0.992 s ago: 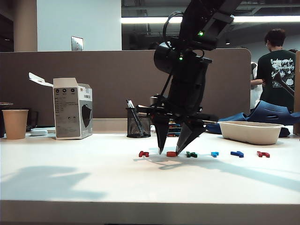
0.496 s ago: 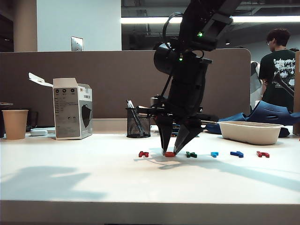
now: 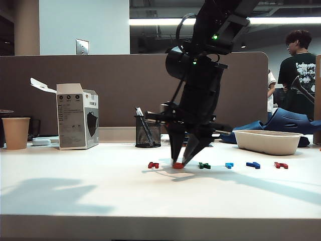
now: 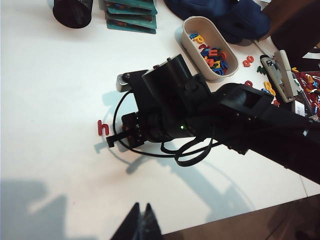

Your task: Select the appropriate letters from the row of letter magnets placed on the table to arrange into the word "sky".

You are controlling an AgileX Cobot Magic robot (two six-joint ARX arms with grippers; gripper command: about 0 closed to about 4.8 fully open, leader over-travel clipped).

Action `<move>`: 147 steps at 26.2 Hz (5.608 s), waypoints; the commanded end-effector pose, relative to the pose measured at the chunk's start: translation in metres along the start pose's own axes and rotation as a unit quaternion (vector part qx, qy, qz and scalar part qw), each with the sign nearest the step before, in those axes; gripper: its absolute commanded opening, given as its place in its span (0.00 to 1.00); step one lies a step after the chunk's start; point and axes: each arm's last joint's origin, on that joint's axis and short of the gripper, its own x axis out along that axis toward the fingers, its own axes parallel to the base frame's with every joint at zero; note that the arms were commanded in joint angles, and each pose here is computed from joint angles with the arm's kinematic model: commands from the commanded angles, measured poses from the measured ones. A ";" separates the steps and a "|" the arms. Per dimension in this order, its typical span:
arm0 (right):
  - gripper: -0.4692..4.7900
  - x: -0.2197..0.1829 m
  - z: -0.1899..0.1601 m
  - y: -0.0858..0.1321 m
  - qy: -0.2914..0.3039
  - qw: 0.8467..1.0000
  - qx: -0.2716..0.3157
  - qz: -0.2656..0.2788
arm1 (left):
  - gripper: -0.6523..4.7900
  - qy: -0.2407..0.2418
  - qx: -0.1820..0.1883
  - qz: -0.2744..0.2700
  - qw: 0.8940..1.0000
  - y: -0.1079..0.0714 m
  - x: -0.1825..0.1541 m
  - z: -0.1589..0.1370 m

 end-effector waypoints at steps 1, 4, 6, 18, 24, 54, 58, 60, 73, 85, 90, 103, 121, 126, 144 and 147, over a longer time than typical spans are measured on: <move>0.23 0.009 -0.015 -0.003 0.067 0.998 0.019 -0.008 | 0.11 -0.005 -0.001 -0.002 1.000 0.000 -0.001 0.001; 0.23 0.008 -0.019 -0.004 0.089 0.995 0.029 -0.016 | 0.11 -0.005 -0.001 -0.002 1.000 0.000 -0.001 0.001; 0.23 0.007 -0.023 -0.005 0.110 0.993 0.032 -0.024 | 0.11 -0.005 -0.001 -0.002 1.000 0.000 -0.001 0.001; 0.24 -0.006 -0.043 -0.002 0.171 0.983 0.030 -0.058 | 0.11 -0.005 -0.001 -0.002 1.000 0.000 -0.001 0.001; 0.27 -0.009 -0.061 0.020 0.172 0.982 0.024 -0.078 | 0.11 -0.005 -0.001 -0.002 1.000 0.000 -0.001 0.001; 0.54 -0.061 -0.051 0.028 0.073 0.995 0.023 -0.070 | 0.11 -0.005 -0.001 -0.002 1.000 0.000 -0.002 0.001; 0.54 -0.060 -0.038 0.022 0.020 0.997 0.029 -0.064 | 0.11 -0.005 -0.001 -0.002 1.000 0.000 -0.001 0.001; 0.54 -0.060 -0.029 0.017 -0.012 0.998 0.034 -0.055 | 0.11 -0.005 -0.001 -0.002 1.000 0.000 -0.001 0.001; 0.53 -0.037 -0.006 -0.029 -0.028 0.995 0.079 -0.046 | 0.11 -0.005 -0.001 -0.002 1.000 0.000 -0.001 0.001; 0.52 -0.011 0.002 -0.029 -0.001 0.996 0.079 -0.045 | 0.11 -0.005 -0.001 -0.002 1.000 0.000 -0.001 0.001; 0.50 -0.009 -0.001 -0.030 0.015 0.996 0.075 -0.052 | 0.11 -0.005 -0.001 -0.002 1.000 0.000 -0.001 0.001; 0.34 0.008 -0.016 -0.029 0.085 0.992 0.048 -0.083 | 0.11 -0.005 -0.001 -0.002 1.000 0.000 -0.001 0.001; 0.23 0.006 -0.025 -0.031 0.131 0.985 0.051 -0.096 | 0.11 -0.005 -0.001 -0.002 1.000 0.000 -0.001 0.001; 0.23 0.004 -0.031 -0.032 0.164 0.980 0.047 -0.104 | 0.11 -0.005 -0.001 -0.002 1.000 0.000 -0.001 0.001; 0.23 -0.014 -0.080 -0.044 0.195 0.972 0.054 -0.116 | 0.11 -0.005 -0.001 -0.002 1.000 0.000 -0.001 0.001; 0.23 -0.018 -0.090 -0.046 0.194 0.972 0.058 -0.115 | 0.11 -0.005 -0.001 -0.002 1.000 0.000 -0.001 0.001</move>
